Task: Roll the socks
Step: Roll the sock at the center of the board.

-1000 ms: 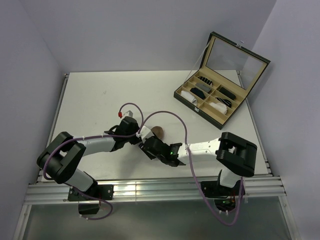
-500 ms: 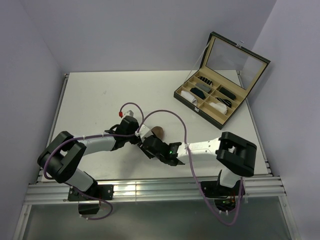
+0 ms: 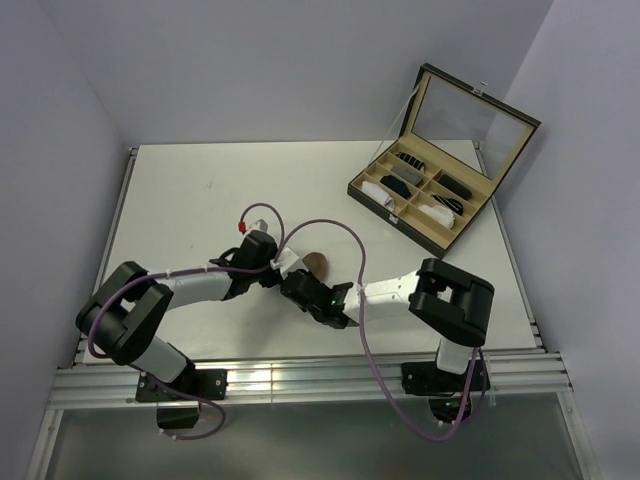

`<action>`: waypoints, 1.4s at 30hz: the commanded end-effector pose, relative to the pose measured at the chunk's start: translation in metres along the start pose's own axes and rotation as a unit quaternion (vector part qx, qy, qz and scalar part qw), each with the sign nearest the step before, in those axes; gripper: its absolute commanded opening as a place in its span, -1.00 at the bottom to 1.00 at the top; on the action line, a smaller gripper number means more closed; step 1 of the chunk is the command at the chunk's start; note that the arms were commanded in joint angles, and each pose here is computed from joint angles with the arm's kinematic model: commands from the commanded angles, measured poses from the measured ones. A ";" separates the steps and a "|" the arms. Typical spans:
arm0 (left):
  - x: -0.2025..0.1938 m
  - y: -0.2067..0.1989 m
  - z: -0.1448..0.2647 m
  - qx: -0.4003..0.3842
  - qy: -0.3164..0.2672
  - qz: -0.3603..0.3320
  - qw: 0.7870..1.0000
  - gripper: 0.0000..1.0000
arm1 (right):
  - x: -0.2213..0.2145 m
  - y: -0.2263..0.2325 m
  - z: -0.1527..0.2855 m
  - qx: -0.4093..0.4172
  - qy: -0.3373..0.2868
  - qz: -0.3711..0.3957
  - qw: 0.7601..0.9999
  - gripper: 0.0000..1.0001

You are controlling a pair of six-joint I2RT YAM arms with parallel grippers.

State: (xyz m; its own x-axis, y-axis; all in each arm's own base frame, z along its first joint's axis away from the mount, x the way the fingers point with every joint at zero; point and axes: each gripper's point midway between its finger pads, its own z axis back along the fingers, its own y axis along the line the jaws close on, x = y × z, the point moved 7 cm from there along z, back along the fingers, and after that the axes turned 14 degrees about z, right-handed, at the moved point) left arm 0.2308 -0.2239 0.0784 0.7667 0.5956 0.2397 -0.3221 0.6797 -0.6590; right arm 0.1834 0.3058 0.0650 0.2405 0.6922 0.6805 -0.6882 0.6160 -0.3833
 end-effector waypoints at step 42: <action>0.002 0.038 0.047 -0.040 -0.110 0.124 0.985 0.34 | -0.025 -0.013 -0.025 0.449 0.196 -0.307 0.816 -1.00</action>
State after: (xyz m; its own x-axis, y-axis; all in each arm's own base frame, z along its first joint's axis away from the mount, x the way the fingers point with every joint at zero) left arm 0.1899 -0.1754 0.0852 0.5800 0.7798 0.2355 -0.4255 0.5366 -0.7287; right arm 0.2234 0.3102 0.0698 0.7434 0.4971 0.4474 -0.6471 0.3657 0.6689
